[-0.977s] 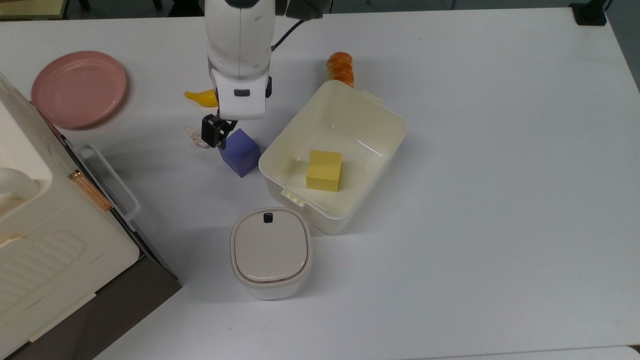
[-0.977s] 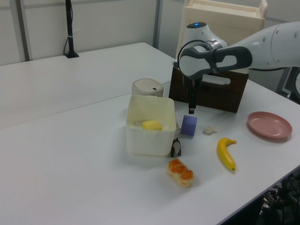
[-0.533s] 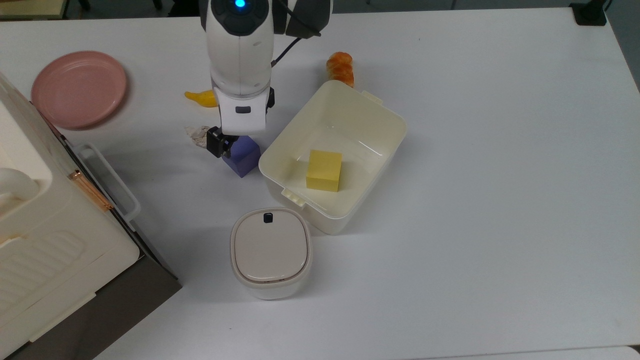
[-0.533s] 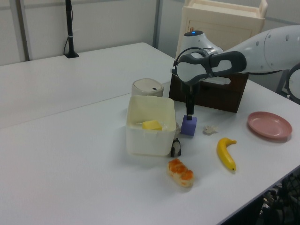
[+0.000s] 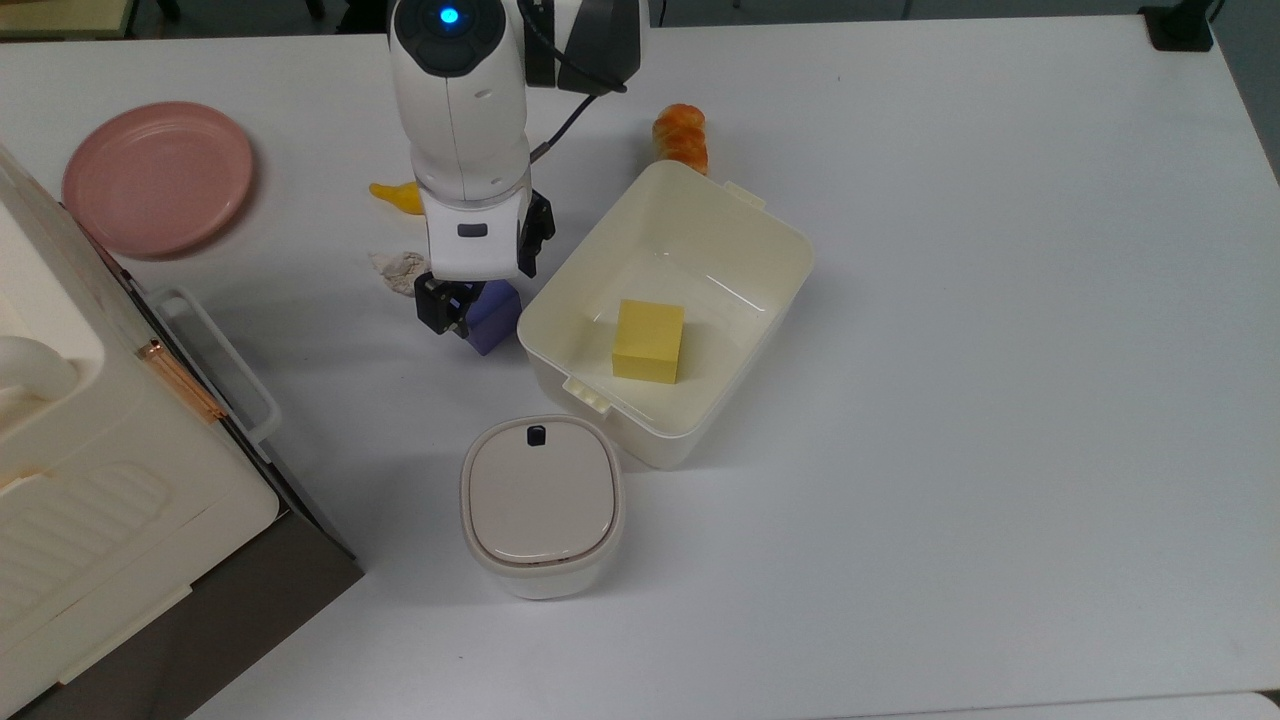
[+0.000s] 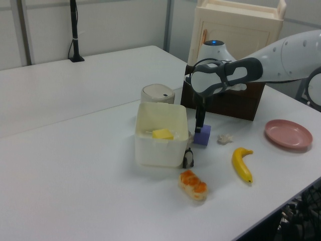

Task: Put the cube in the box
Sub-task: 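Lower the gripper around the purple cube and close on it, then lift the purple cube and carry it over the cream box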

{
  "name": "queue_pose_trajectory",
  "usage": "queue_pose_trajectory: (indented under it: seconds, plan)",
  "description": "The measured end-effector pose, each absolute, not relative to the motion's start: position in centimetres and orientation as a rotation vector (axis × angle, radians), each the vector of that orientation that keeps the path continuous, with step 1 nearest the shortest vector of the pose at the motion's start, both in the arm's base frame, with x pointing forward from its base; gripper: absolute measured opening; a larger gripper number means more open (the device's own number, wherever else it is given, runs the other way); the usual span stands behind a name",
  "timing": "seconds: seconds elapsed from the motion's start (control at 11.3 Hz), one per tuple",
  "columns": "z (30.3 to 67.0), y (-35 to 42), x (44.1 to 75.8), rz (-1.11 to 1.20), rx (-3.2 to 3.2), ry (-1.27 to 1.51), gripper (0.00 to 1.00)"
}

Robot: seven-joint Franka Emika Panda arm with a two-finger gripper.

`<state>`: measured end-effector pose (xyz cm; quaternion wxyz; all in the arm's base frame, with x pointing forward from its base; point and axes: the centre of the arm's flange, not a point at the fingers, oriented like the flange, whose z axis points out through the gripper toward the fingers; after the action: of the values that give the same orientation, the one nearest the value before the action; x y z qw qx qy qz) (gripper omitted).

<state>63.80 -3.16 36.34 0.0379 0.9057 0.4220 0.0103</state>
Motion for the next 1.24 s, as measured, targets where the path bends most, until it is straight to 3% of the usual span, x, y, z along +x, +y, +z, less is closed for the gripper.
queue_pose_trajectory:
  seconds: [0.71,0.8,0.98,1.24]
  plan:
    - [33.0,-4.0,64.3,0.016,2.738,1.323,0.96]
    - [33.1,-4.0,64.3,0.019,2.737,1.321,0.88]
    - [33.4,-4.0,64.4,0.027,2.736,1.318,0.59]
    - [33.4,-4.0,64.4,0.028,2.736,1.317,0.59]
